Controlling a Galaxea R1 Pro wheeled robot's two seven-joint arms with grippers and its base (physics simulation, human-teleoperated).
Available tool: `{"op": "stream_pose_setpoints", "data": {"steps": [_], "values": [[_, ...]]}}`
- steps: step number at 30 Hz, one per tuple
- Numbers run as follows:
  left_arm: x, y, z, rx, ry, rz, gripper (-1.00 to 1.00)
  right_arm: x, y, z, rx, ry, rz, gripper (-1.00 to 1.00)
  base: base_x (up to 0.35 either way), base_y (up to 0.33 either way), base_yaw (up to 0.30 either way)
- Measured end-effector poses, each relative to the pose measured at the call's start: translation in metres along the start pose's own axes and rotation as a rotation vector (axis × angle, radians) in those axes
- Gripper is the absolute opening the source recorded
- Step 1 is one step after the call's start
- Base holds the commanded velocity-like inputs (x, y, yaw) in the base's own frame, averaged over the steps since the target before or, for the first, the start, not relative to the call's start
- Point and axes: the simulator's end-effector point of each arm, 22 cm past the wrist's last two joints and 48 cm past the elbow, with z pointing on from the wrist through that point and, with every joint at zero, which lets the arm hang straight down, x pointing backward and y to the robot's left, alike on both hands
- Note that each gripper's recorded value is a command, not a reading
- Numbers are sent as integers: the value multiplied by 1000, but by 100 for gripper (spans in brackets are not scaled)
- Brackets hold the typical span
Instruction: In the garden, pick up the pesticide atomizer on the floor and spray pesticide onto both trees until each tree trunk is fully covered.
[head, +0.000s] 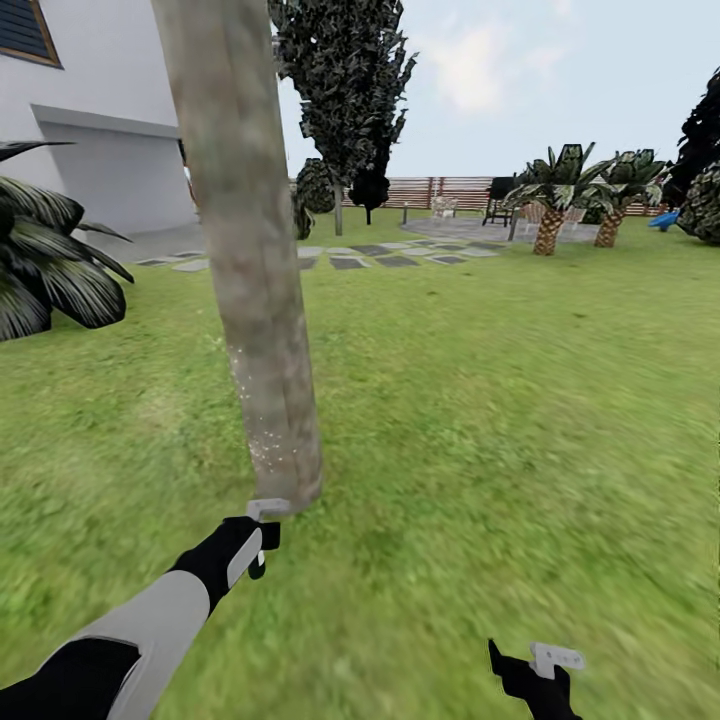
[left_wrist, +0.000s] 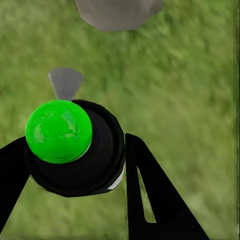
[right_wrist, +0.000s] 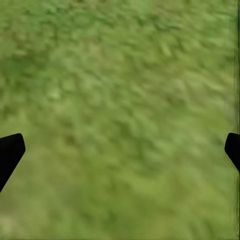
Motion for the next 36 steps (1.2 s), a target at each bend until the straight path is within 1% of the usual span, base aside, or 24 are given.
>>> {"op": "stream_pose_setpoints", "data": {"steps": [6, 23, 30, 36], "values": [[0, 0, 0, 0, 1, 0, -100, 1, 0, 0, 0, 1, 0, 100, 83, -276, 136], [1, 0, 0, 0, 1, -1, -100, 1, 1, 0, -1, 3, 0, 100, 120, -259, 273], [0, 1, 0, -3, -1, 0, -100, 0, 0, 0, 0, 1, 0, 100, 66, -43, 42], [-6, -2, -1, -1, -18, 0, -100, 0, 1, 0, -3, -1, -4, 100, -190, -174, 0]]}}
